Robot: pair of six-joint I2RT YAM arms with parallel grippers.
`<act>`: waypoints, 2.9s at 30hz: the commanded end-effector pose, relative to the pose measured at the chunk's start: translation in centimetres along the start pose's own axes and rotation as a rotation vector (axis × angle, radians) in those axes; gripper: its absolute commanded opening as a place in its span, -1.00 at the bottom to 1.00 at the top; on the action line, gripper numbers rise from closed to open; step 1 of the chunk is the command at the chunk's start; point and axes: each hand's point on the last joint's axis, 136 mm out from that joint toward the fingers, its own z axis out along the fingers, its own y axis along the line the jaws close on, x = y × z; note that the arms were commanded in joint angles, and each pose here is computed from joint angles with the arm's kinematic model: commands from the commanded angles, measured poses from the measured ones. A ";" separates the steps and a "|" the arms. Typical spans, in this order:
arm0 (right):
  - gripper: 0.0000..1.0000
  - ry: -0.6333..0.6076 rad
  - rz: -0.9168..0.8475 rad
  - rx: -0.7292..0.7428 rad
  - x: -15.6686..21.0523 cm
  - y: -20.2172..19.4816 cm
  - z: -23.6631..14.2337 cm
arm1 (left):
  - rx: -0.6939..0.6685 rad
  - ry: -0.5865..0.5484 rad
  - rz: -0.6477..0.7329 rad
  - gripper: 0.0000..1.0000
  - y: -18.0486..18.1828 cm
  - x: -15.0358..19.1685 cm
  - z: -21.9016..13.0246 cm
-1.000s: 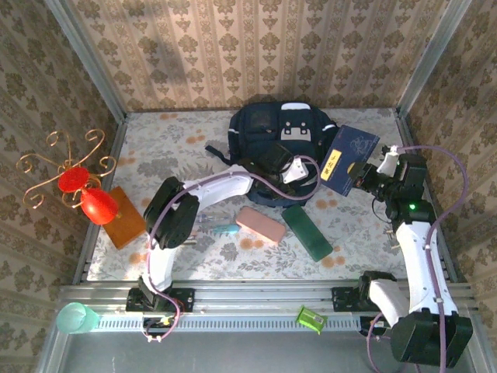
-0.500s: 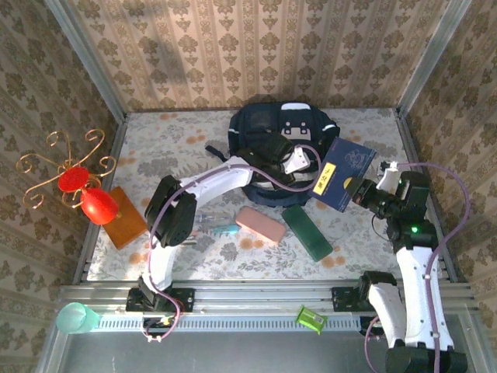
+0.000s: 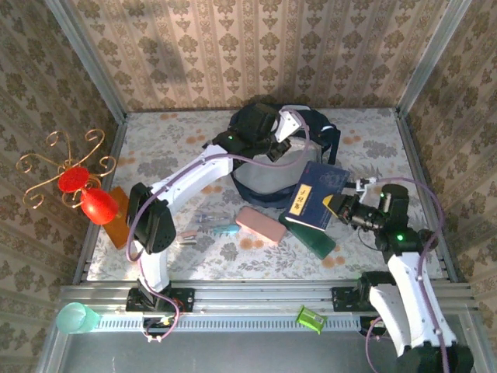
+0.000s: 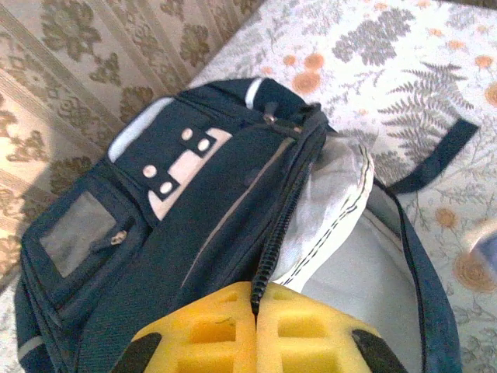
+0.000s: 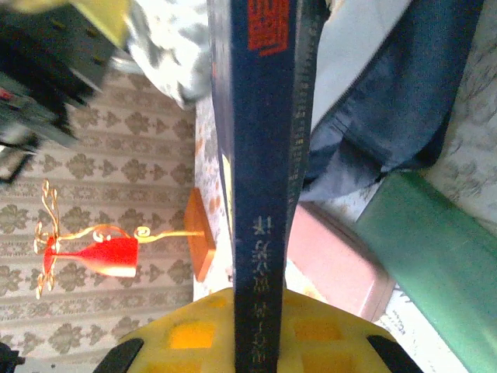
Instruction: Pack books, pencil case, and school supplies into a backpack
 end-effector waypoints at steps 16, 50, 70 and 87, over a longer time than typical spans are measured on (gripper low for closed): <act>-1.00 0.093 0.136 -0.230 -7.4 5.0 13.0 | -0.048 -0.198 -0.033 -1.00 3.7 -8.3 -3.4; -1.00 -0.532 0.236 0.096 -20.2 -4.3 24.6 | -0.028 -0.161 -0.039 -1.00 2.3 -7.9 -2.3; -0.25 -0.567 0.115 0.173 -20.8 -3.6 26.3 | -0.103 -0.125 -0.108 -1.00 2.5 -8.0 -0.9; 0.13 -0.040 -0.199 -0.017 -11.6 -1.0 16.5 | -0.174 -0.100 -0.273 -1.00 5.2 -5.0 1.4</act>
